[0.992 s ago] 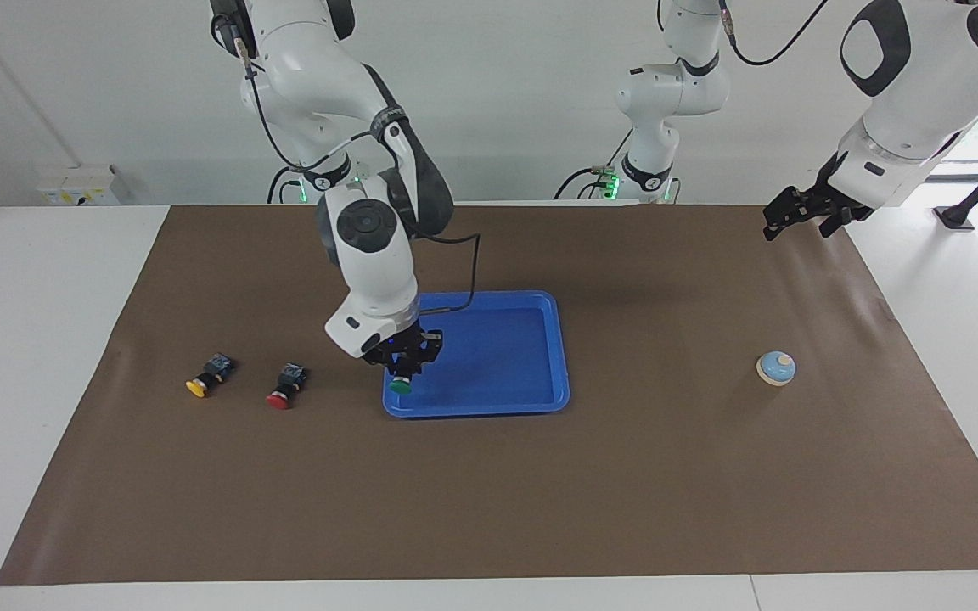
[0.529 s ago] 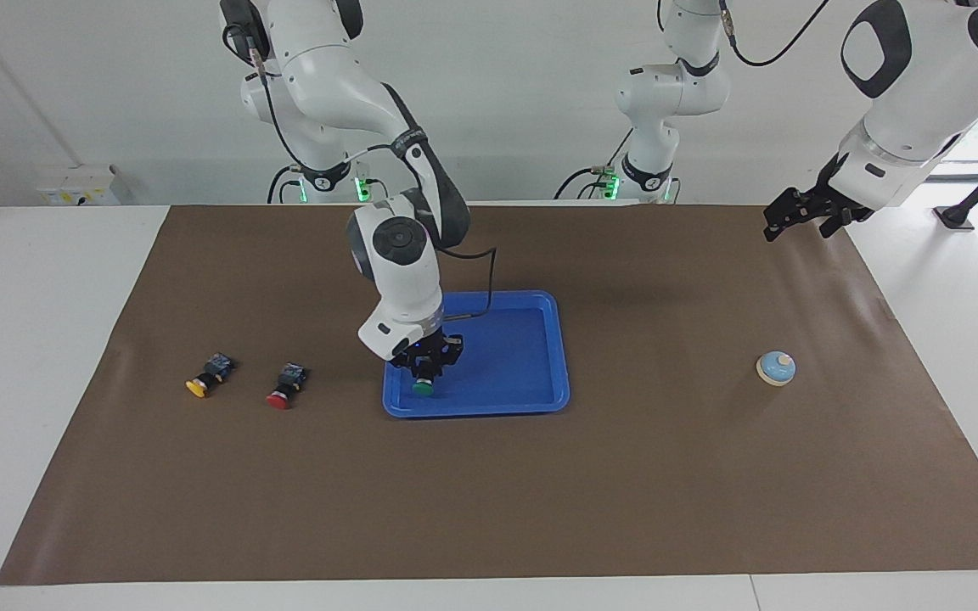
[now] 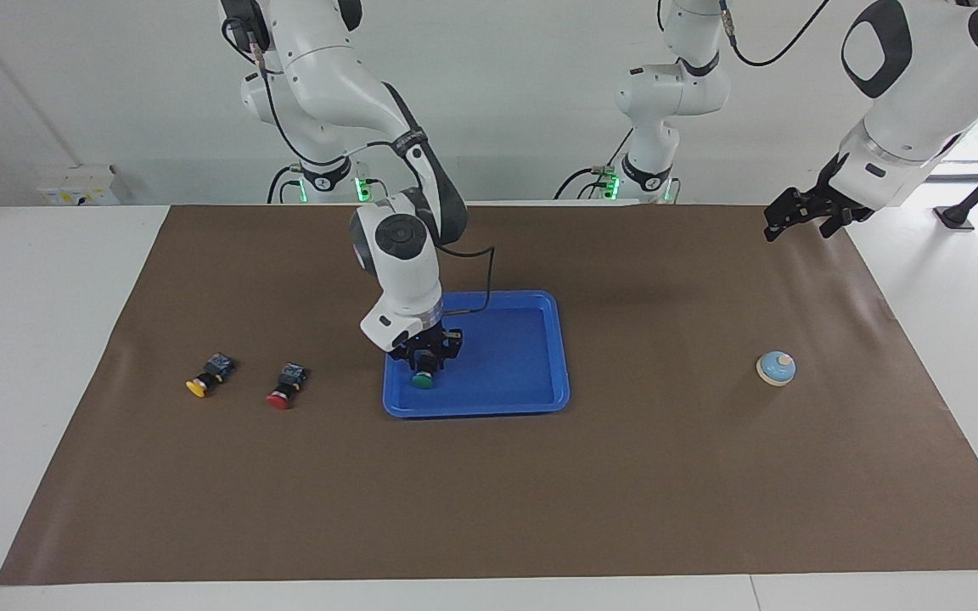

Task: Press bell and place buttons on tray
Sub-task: 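Carry the green button into the blue tray and release it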

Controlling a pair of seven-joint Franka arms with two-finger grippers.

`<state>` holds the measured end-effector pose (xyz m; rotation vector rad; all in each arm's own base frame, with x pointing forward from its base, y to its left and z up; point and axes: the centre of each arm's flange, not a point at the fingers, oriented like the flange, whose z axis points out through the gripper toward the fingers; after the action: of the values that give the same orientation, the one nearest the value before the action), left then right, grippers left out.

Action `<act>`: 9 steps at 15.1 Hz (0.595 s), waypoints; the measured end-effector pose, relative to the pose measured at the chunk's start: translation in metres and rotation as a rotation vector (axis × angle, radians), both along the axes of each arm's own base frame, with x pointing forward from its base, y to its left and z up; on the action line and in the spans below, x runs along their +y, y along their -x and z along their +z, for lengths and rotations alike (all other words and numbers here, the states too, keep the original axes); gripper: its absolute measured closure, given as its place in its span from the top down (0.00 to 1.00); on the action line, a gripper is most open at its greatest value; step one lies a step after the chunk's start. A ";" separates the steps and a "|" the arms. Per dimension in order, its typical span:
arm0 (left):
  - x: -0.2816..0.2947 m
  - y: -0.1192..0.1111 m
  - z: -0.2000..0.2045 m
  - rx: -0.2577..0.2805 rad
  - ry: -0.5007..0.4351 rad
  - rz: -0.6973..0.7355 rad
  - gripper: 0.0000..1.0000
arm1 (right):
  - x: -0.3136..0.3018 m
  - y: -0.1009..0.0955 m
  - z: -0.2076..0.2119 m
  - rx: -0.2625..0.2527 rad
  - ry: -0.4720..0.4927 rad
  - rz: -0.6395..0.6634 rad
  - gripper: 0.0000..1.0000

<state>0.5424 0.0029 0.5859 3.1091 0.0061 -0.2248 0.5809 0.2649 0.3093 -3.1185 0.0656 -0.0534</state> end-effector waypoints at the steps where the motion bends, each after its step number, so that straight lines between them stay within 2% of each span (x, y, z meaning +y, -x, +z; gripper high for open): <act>1: 0.000 0.000 0.000 0.000 0.000 0.000 1.00 | -0.001 -0.001 0.006 -0.001 0.000 -0.013 0.80; 3: 0.000 0.000 0.000 0.000 0.000 0.000 1.00 | -0.011 -0.007 0.034 0.022 0.013 -0.037 0.99; 6: 0.000 0.000 0.000 0.000 0.000 0.000 1.00 | -0.055 -0.029 0.104 0.046 0.028 -0.104 1.00; 9: 0.000 0.000 0.000 0.000 0.000 0.000 1.00 | -0.136 -0.049 0.130 0.043 0.027 -0.131 1.00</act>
<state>0.5423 0.0029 0.5859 3.1091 0.0062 -0.2249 0.6300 0.1288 0.4392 -3.1380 0.2722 0.0112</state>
